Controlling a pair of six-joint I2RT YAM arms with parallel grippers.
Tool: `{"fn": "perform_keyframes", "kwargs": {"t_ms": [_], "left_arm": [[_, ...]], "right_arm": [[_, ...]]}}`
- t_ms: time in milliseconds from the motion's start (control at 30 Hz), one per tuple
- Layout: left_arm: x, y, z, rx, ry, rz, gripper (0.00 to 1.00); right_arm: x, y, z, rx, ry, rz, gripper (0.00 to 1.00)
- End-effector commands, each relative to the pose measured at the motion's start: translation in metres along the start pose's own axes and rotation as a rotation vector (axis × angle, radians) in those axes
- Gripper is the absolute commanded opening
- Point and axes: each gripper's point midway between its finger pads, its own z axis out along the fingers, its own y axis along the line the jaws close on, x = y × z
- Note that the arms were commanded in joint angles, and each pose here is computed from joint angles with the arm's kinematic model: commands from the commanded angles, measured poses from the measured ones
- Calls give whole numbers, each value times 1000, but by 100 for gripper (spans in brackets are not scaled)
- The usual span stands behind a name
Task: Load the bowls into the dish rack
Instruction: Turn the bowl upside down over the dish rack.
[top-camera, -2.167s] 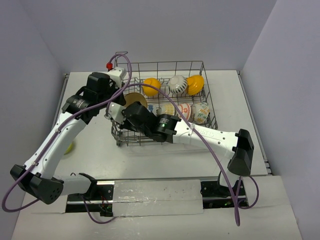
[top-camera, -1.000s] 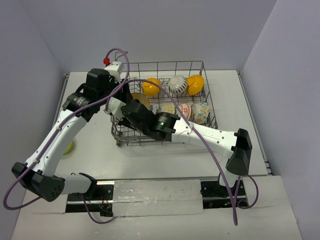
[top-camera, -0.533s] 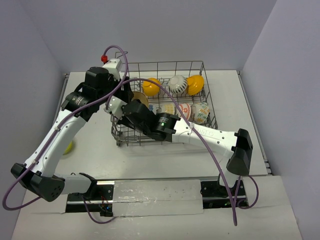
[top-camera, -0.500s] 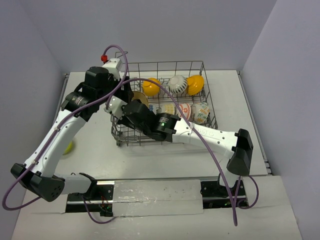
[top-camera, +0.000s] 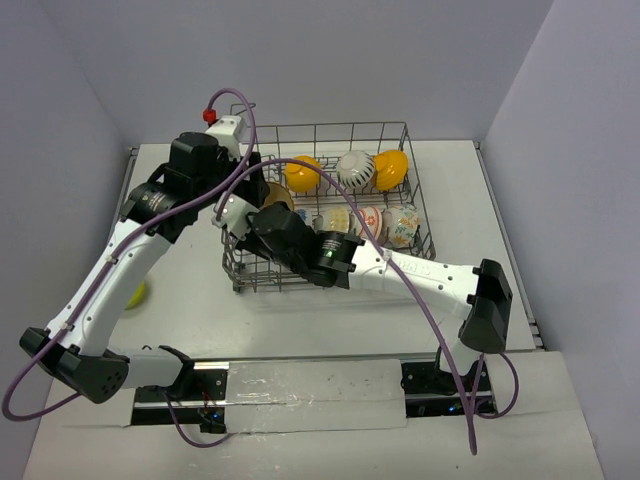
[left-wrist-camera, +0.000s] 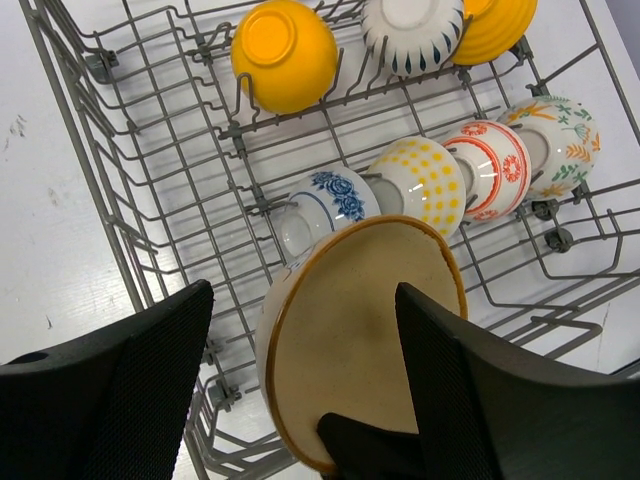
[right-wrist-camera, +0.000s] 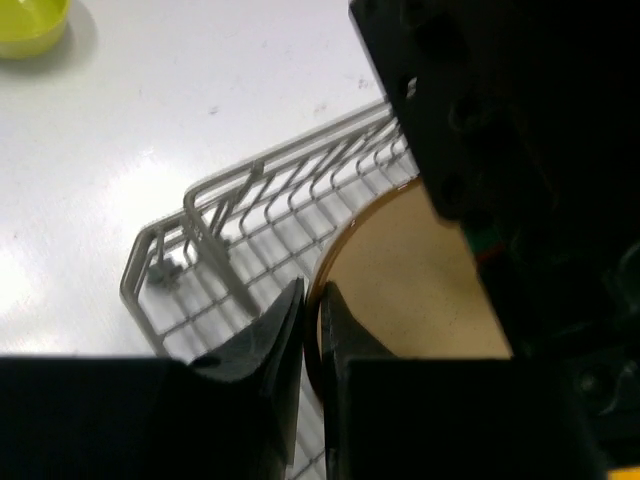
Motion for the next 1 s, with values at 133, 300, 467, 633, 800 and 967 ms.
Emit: {"fn": "perform_keyframes", "kwargs": {"t_ms": [133, 300, 467, 633, 800, 967], "left_arm": [[-27, -16, -36, 49, -118, 21, 79], [-11, -4, -26, -1, -95, 18, 79], [-5, 6, -19, -52, -82, 11, 79], [-6, 24, -9, -161, -88, -11, 79], [-16, 38, 2, -261, -95, -32, 80], [-39, 43, 10, -290, -112, -50, 80]], "right_arm": [[24, -27, -9, 75, 39, 37, 0], [10, -31, -20, 58, -10, 61, 0], [7, -34, -22, 65, -12, 59, 0], [7, -36, -29, 66, -19, 70, 0], [4, -41, -45, 71, -43, 94, 0], [13, -42, -62, 70, -59, 126, 0]]}}
